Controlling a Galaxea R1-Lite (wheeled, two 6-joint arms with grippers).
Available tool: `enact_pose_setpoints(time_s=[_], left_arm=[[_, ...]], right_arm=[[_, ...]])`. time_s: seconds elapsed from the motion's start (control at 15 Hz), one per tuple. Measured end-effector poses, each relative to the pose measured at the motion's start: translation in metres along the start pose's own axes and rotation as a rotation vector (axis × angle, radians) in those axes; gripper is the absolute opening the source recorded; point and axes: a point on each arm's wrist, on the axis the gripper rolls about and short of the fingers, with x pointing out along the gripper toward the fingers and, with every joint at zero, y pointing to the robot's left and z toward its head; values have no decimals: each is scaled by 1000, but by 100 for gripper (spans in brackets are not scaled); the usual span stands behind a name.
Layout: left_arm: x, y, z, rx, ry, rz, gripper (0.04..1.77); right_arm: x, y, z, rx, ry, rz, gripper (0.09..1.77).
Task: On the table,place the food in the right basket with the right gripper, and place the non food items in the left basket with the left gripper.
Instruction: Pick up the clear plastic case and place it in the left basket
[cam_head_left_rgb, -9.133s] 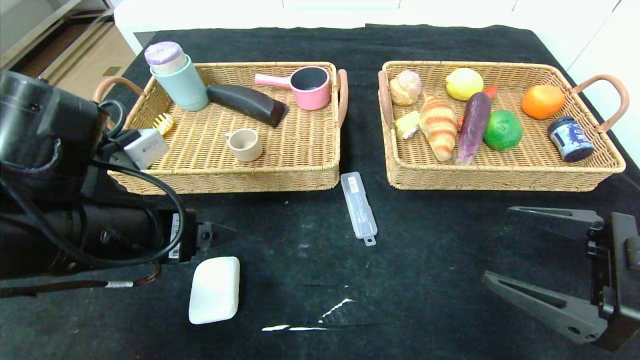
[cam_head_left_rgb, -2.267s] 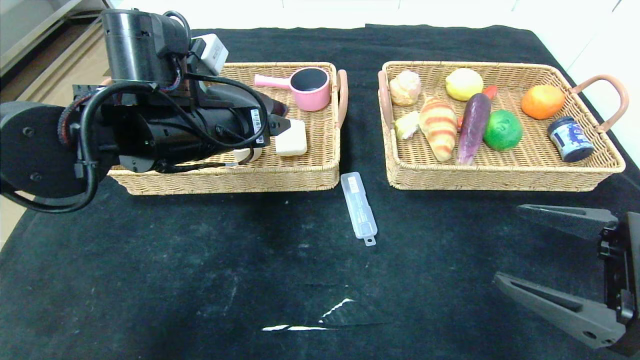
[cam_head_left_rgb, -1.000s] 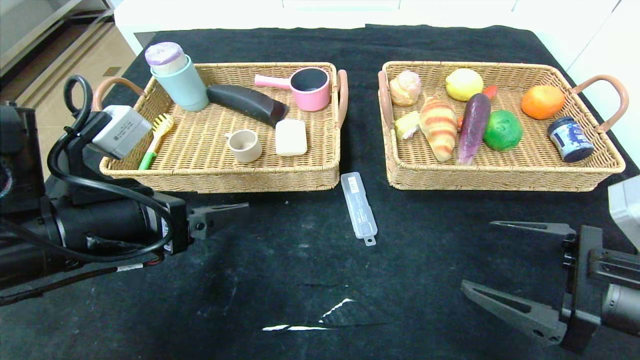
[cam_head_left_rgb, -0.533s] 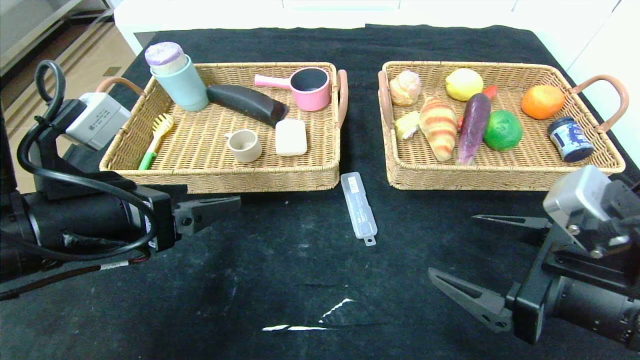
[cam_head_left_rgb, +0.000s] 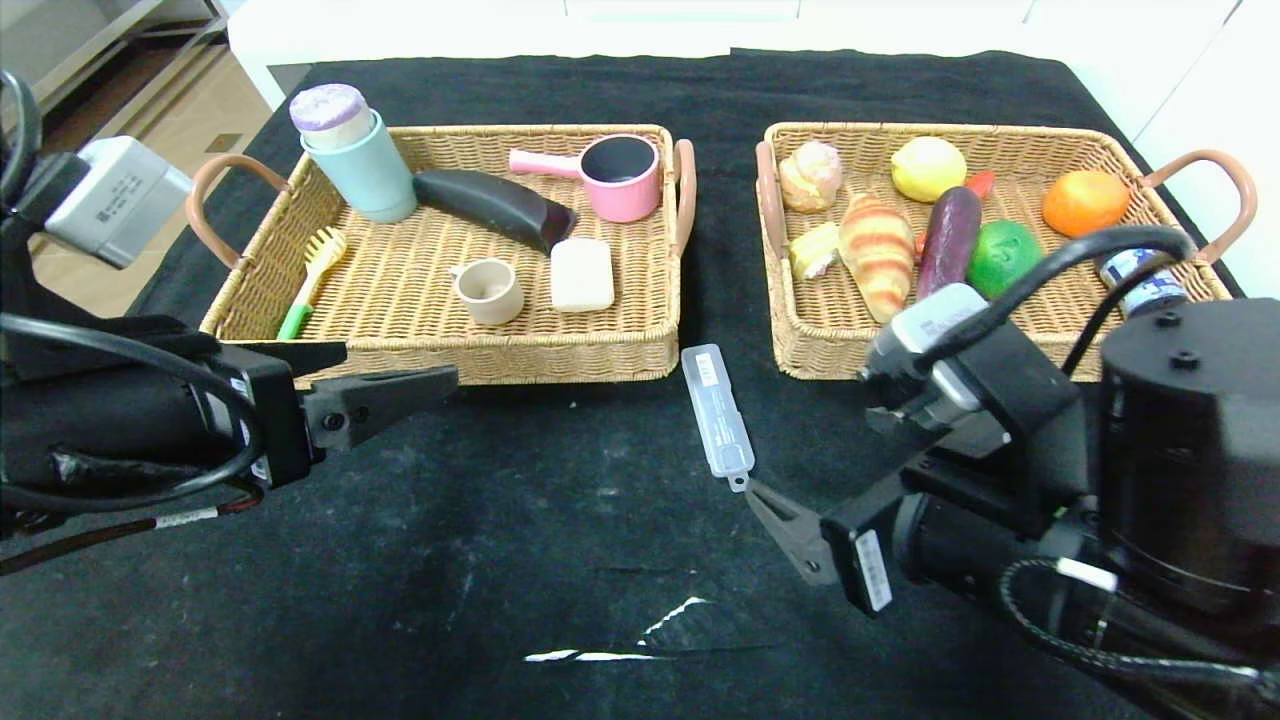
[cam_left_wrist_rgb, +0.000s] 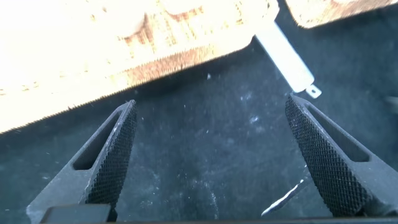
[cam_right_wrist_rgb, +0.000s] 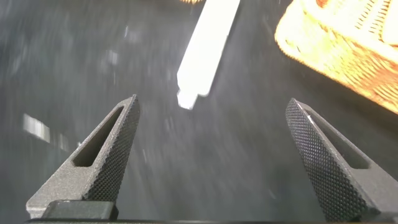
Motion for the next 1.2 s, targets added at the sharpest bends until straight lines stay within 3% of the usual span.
enact_pose_setpoints(time_s=[0.2,0.4,0.73,1.2], left_arm=[[-8,0,5,2,-30,6,171],[-12,0,8,4,-47,6,172],[-13,0,8,5,-49,6,172],[-13,0,8,5,-51,7,172]], right_arm=[[30,16,10,88,-11,-70,171],[55,24,14,132,-71,-89,171],[85,23,8,158,-145,-158,171],[106,30,-8,128,-115,-179,171]])
